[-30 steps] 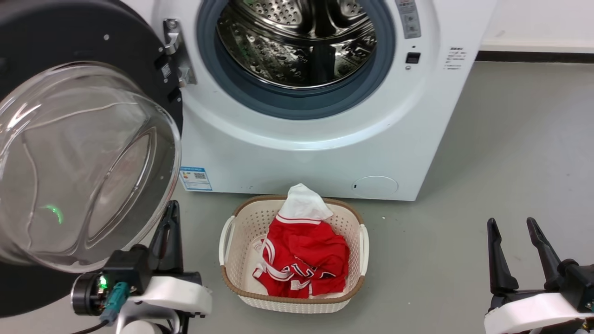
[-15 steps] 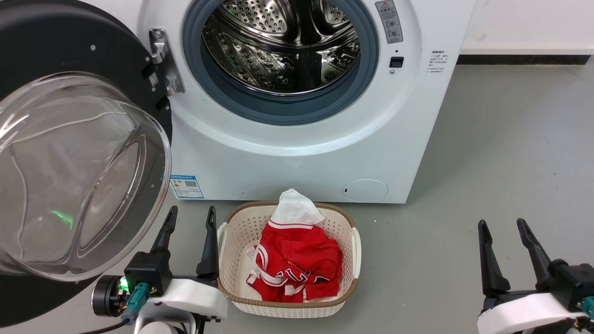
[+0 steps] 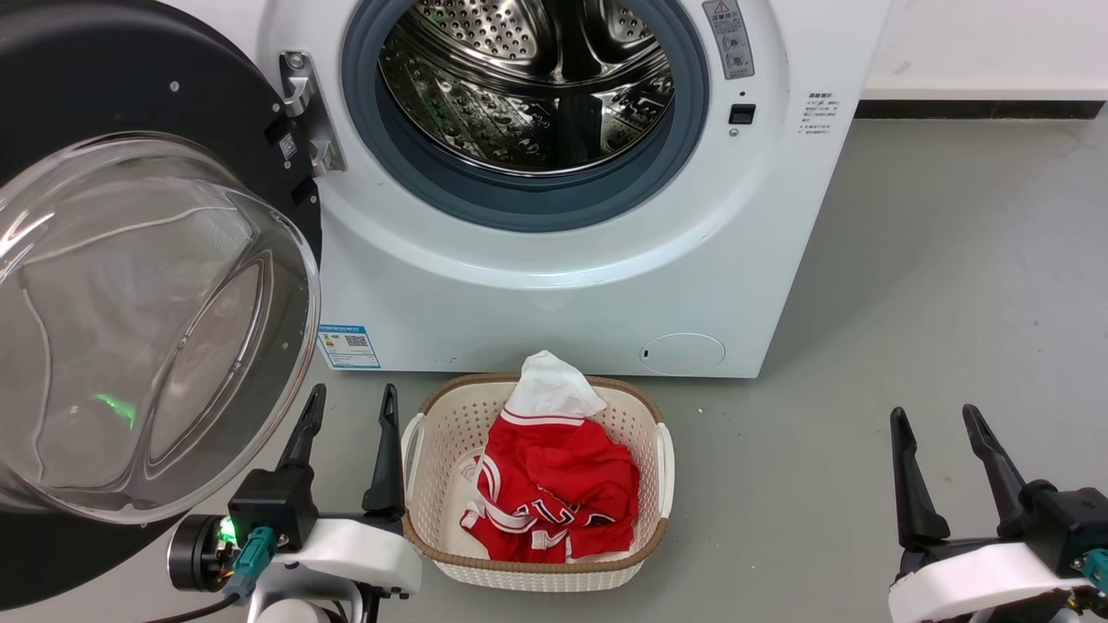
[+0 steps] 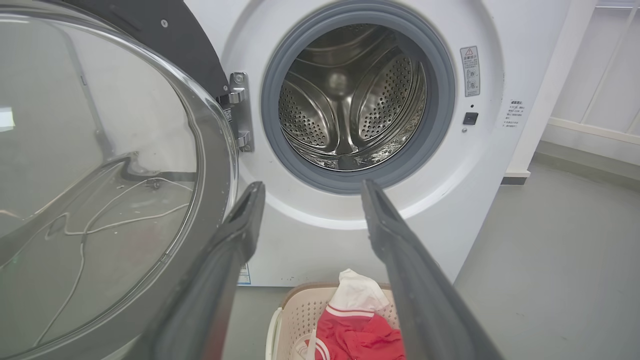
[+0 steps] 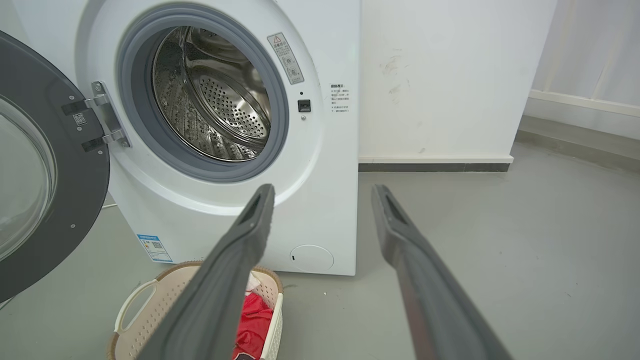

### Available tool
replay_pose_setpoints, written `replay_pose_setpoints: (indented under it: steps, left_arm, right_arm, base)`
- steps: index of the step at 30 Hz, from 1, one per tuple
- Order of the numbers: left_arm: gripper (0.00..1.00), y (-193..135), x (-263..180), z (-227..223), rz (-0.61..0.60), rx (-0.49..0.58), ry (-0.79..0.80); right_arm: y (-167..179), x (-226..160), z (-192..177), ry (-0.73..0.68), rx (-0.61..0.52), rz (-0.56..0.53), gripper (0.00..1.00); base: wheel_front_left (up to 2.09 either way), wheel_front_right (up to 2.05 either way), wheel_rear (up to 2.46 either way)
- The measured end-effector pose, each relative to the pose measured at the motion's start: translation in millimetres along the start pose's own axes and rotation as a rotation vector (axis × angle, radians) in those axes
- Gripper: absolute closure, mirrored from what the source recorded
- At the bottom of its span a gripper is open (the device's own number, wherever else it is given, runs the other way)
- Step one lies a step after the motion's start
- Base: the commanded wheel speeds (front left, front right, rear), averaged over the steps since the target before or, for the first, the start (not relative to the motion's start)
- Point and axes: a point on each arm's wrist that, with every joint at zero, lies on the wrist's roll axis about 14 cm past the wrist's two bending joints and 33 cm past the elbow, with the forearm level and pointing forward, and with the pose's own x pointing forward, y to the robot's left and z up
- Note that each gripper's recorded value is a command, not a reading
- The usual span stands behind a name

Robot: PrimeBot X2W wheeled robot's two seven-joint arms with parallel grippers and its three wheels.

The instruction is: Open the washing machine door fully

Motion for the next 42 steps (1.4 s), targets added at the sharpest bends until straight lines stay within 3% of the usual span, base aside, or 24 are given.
replay_pose_setpoints:
  steps: [20, 21, 25, 42]
  left_arm:
    - [0.0, -2.1, 2.7, -1.0, -0.009, 0.016, -0.003]
    - [1.0, -2.3, 1.3, -4.1, -0.009, 0.016, 0.007]
    - [1.0, -2.7, -8.5, -23.2, -0.001, -0.007, 0.073]
    - [1.0, 12.7, -8.1, -37.9, 0.08, -0.324, 0.17]
  right_arm:
    - [-2.9, 0.5, -1.9, 0.002, 0.001, -0.009, 0.0]
    - [-2.9, -0.6, -4.9, 0.012, 0.002, -0.009, 1.0]
    - [-3.8, -7.5, -21.1, 0.064, 0.03, -0.017, 1.0]
    - [-11.7, -5.7, -28.7, 0.081, 0.36, -0.074, 1.0]
  base:
    - [0.0, 0.0, 0.0]
    - [0.0, 0.0, 0.0]
    - [0.0, 0.0, 0.0]
    - [0.0, 0.0, 0.0]
